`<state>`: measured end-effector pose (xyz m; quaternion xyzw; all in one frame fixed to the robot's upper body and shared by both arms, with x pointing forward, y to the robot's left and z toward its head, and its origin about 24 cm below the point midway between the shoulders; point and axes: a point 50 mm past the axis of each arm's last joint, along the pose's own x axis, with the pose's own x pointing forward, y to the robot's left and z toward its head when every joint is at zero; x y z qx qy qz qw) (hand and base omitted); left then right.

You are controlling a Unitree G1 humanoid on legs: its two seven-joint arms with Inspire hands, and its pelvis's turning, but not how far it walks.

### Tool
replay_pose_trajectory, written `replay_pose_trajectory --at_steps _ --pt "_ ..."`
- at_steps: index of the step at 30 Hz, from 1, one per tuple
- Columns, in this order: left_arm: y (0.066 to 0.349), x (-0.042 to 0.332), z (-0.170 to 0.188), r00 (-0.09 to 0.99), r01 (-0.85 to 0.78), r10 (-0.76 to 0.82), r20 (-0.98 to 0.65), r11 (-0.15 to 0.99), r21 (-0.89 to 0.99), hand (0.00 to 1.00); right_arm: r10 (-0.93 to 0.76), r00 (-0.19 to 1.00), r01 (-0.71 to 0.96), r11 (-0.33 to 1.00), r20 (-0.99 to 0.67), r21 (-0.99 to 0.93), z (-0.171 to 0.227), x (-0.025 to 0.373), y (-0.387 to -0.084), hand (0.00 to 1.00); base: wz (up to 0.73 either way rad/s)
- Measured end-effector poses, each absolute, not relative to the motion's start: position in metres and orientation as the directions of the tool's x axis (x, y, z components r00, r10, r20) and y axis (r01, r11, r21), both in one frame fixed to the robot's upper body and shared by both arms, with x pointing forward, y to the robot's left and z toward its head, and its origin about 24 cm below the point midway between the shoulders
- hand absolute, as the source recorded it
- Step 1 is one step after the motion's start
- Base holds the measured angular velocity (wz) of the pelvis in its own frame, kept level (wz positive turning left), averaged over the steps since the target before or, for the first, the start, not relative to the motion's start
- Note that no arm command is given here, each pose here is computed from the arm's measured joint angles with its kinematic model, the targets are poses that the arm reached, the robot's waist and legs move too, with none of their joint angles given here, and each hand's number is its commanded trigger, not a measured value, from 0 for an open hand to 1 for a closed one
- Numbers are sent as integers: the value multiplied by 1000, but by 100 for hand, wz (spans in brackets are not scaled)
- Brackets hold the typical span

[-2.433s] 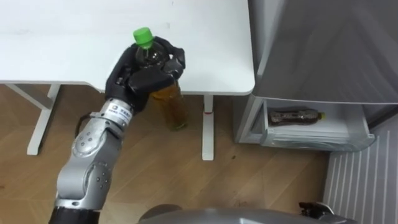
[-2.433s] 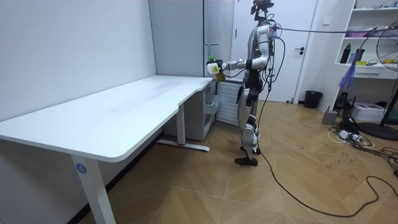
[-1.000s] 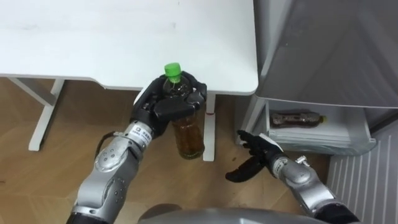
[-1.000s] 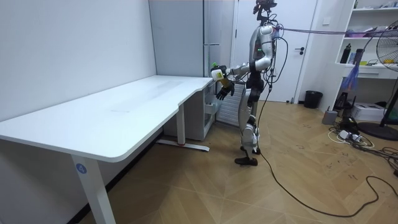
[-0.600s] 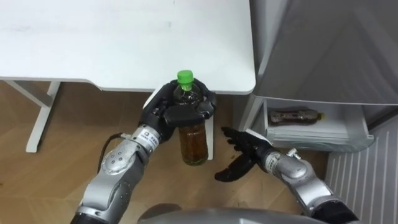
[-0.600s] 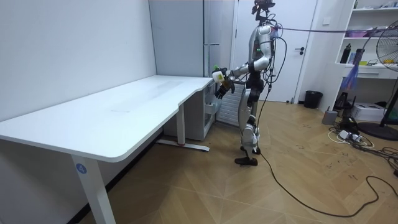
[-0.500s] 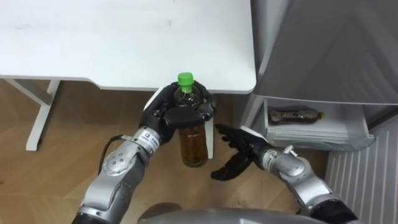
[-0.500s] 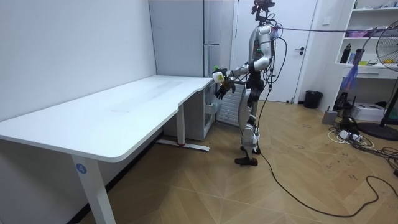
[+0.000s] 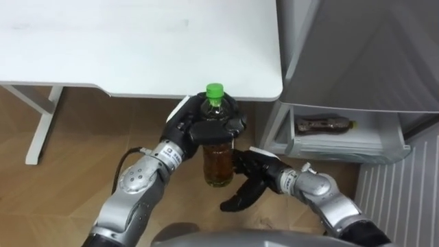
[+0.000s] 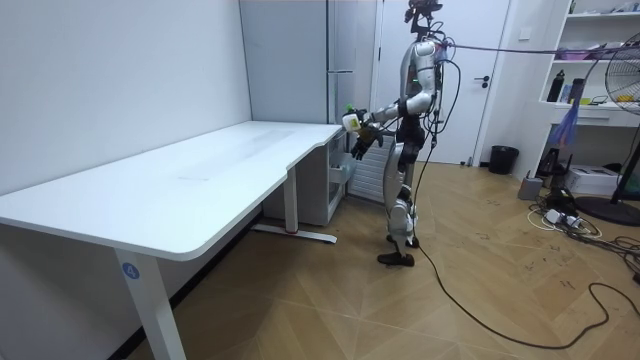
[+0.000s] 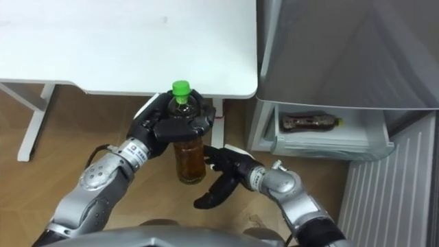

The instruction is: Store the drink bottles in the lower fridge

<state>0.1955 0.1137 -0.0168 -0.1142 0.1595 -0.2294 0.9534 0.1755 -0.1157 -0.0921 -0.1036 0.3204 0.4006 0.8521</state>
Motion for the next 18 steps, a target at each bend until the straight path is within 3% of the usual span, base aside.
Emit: replay_pose_trajectory --at_steps 18 --pt "101 198 -12 807 498 -545 -227 835 -232 100 713 412 -740 626 -568 248 -91 170 -107 0 0"
